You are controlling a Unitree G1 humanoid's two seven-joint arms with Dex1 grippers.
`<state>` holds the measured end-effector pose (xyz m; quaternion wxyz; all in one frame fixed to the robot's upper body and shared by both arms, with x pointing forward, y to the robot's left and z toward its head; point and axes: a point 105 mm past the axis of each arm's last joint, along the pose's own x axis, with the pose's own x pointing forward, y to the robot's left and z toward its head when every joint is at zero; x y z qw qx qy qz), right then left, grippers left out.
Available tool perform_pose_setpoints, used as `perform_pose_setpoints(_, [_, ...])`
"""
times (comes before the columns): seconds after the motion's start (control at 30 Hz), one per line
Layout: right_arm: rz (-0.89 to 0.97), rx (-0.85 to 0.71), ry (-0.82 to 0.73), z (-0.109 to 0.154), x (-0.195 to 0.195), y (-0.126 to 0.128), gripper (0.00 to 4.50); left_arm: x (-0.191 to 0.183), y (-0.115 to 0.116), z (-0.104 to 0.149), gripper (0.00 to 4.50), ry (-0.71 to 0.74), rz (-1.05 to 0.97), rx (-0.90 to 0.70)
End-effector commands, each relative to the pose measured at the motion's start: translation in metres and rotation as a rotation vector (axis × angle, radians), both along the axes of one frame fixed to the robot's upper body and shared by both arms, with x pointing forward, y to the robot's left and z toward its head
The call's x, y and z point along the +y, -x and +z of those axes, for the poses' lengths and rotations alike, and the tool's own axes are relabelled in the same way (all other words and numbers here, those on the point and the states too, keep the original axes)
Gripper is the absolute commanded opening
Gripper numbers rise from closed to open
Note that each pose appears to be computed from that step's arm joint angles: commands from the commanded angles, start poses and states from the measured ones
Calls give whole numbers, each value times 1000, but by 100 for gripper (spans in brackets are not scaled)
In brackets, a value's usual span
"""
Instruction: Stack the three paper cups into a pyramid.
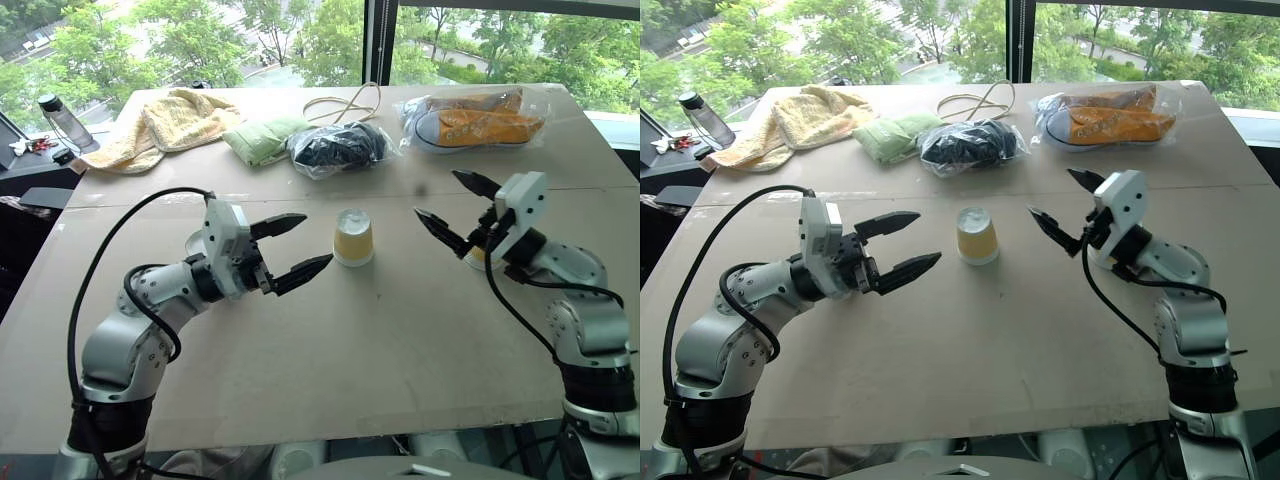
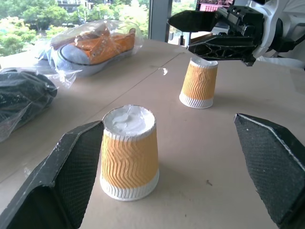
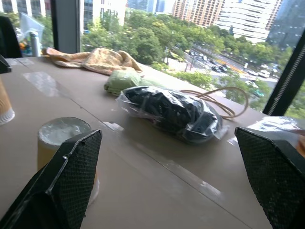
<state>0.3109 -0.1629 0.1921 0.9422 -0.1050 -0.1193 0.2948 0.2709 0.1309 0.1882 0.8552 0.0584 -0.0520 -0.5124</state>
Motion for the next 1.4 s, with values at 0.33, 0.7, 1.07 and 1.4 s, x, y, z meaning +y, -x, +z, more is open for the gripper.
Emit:
perform_pose_setpoints(0.33, [-241,77,-110,-29,-40,10,444,-6,-8,3,450,-31,-37,-12])
perform_pose_setpoints(0.7, [-308,111,-176,-47,-57,-4,444,-2,-6,-3,450,-70,-34,-23])
perform_pose_setpoints(1.07, [-238,85,-162,-44,-49,-8,200,-9,6,-4,450,-46,-111,-69])
perform_pose_setpoints(1.4, [13,68,-162,-23,24,-18,200,-13,9,2,450,-18,-135,-93])
